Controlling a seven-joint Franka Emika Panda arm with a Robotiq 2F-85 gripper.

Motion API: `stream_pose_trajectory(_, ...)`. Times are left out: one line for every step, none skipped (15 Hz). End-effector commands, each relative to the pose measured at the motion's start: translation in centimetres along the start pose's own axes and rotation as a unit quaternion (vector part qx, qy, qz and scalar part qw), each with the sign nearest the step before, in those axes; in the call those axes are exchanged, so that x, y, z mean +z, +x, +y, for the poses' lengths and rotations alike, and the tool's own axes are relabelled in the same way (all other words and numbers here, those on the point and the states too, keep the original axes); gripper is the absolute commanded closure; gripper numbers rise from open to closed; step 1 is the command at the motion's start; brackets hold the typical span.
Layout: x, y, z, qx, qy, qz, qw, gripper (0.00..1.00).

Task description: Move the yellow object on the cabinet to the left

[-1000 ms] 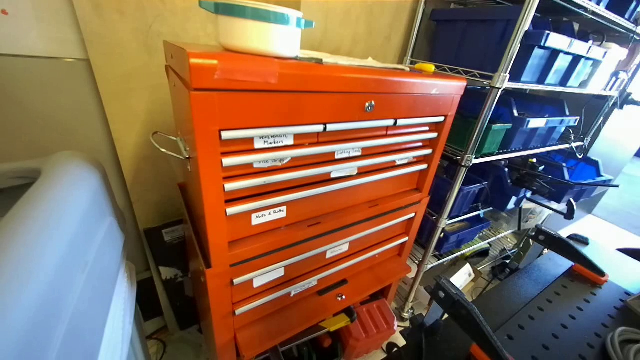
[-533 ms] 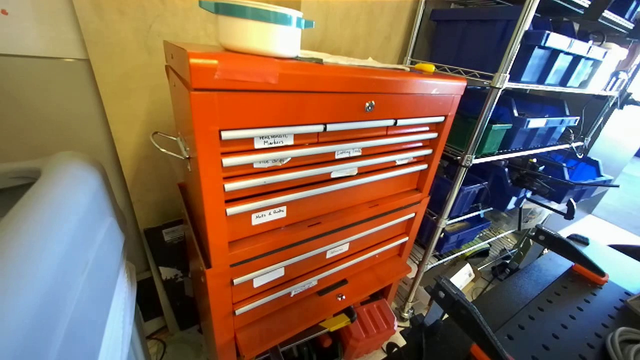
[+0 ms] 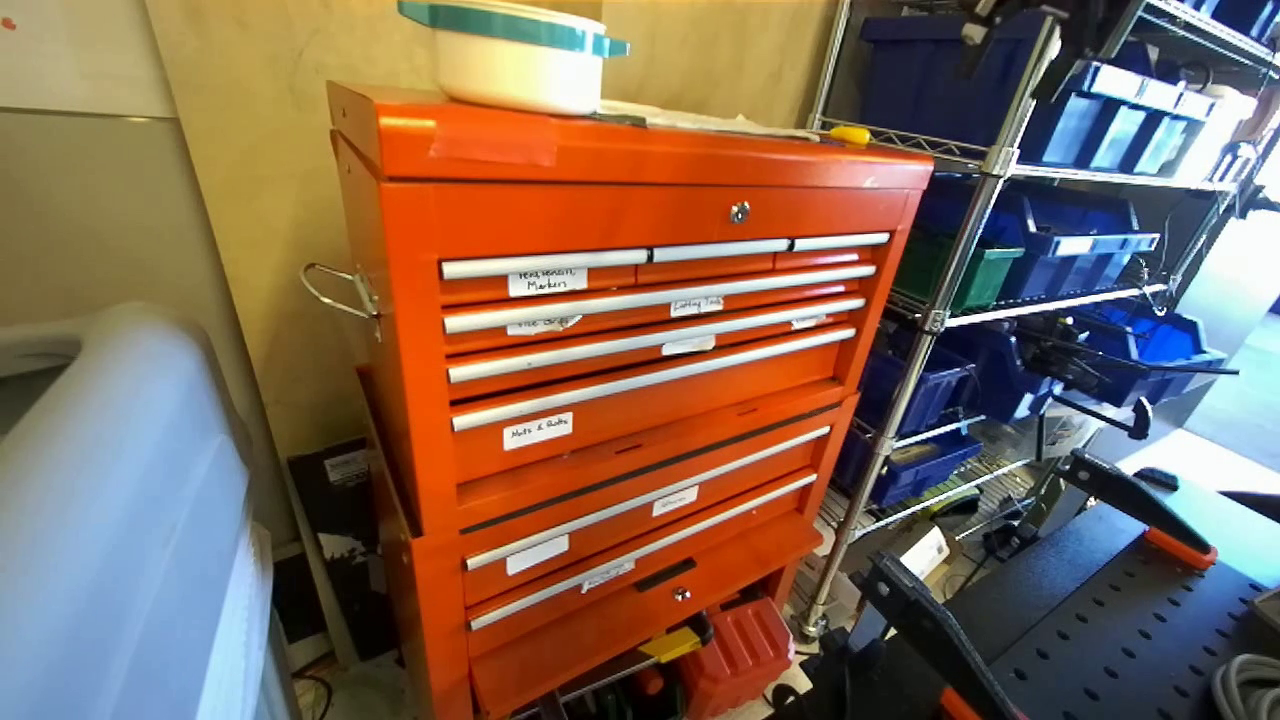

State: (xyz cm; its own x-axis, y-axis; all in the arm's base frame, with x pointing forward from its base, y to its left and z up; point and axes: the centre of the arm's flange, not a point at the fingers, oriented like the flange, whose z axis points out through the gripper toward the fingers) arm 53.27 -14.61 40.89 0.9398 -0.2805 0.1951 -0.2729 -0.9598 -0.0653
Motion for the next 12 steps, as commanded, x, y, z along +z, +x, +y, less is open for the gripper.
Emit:
stream_pose_trajectory(1.7, 5.7, -1.5, -0.014, 0.004, 0.016, 0.9998, 0.00)
stream_pose_trajectory(2.2, 6.6, -2.0, -0.020, 0.006, 0.016, 0.9996, 0.00)
stream_pose_trajectory(2.7, 7.3, -2.5, -0.024, 0.008, 0.019, 0.9995, 0.00)
stream_pose_trajectory(3.3, 7.9, -2.9, -0.026, 0.007, 0.023, 0.9993, 0.00)
stream_pose_trajectory(3.8, 8.8, -3.3, -0.031, 0.007, 0.027, 0.9991, 0.00)
stream_pose_trajectory(4.4, 9.5, -3.6, -0.032, 0.006, 0.033, 0.9989, 0.00)
stream_pose_trajectory(4.9, 10.2, -3.9, -0.035, 0.004, 0.036, 0.9987, 0.00)
stream_pose_trajectory(5.5, 10.9, -4.2, -0.033, 0.002, 0.042, 0.9986, 0.00)
stream_pose_trajectory(6.1, 11.5, -4.4, -0.033, 0.001, 0.043, 0.9985, 0.00)
stream_pose_trajectory(6.6, 12.1, -4.6, -0.035, 0.001, 0.044, 0.9984, 0.00)
stream_pose_trajectory(7.0, 12.5, -4.7, -0.036, 0.001, 0.044, 0.9984, 0.00)
stream_pose_trajectory(7.4, 12.9, -4.8, -0.036, -0.001, 0.043, 0.9984, 0.00)
